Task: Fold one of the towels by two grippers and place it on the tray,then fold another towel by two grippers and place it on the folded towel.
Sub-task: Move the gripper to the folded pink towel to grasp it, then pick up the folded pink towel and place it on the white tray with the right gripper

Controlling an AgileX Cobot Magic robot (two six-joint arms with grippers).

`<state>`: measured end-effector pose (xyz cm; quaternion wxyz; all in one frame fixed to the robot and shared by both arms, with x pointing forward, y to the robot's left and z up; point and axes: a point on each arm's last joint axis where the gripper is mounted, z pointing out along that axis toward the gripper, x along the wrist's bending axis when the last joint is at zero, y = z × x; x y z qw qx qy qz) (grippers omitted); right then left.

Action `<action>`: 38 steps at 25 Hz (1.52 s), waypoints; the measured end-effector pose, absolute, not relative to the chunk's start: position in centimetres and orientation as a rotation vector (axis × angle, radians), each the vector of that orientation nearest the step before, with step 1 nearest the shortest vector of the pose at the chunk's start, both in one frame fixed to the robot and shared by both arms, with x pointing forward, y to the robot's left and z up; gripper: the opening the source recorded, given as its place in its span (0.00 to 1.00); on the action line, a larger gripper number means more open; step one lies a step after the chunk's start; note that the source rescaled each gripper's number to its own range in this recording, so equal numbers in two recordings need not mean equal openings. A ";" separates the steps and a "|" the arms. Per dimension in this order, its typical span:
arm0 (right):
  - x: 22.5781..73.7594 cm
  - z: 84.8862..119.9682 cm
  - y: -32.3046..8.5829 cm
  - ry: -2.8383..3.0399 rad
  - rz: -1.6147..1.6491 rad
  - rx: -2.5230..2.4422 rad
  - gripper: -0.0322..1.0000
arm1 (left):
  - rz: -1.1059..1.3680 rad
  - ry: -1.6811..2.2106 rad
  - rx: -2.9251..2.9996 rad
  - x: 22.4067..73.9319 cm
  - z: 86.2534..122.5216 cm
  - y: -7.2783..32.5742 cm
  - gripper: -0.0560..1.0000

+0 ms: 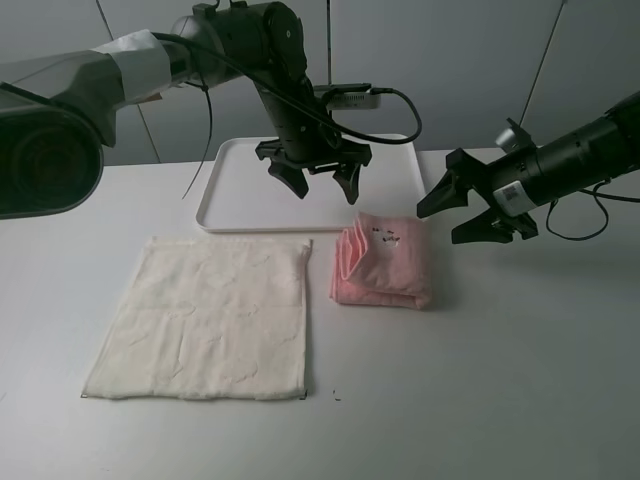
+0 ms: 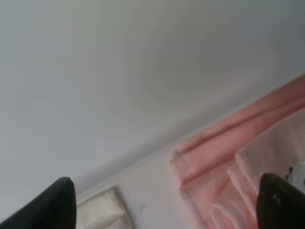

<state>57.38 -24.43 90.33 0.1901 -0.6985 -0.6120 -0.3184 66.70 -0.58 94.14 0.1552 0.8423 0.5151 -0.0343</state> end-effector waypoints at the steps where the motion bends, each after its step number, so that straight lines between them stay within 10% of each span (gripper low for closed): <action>1: 57.4 90.3 -24.5 -1.719 -0.895 -1.969 0.73 | -0.099 1.471 2.415 66.7 94.1 -0.6 0.98; 19: 57.4 85.1 -23.7 -1.561 -0.813 -1.946 0.69 | -0.108 1.446 2.423 66.6 94.2 -0.7 0.98; 26: 57.3 84.2 -22.8 -1.624 -0.805 -1.910 0.45 | -0.105 1.438 2.428 66.7 94.2 -0.6 0.98; 30: 57.3 84.3 -22.7 -1.645 -0.826 -1.895 0.12 | -0.114 1.376 2.452 66.6 94.2 -0.7 0.98; 38: 57.2 84.5 -22.4 -1.673 -0.846 -1.832 0.10 | -0.155 1.331 2.454 66.4 94.2 -1.0 0.98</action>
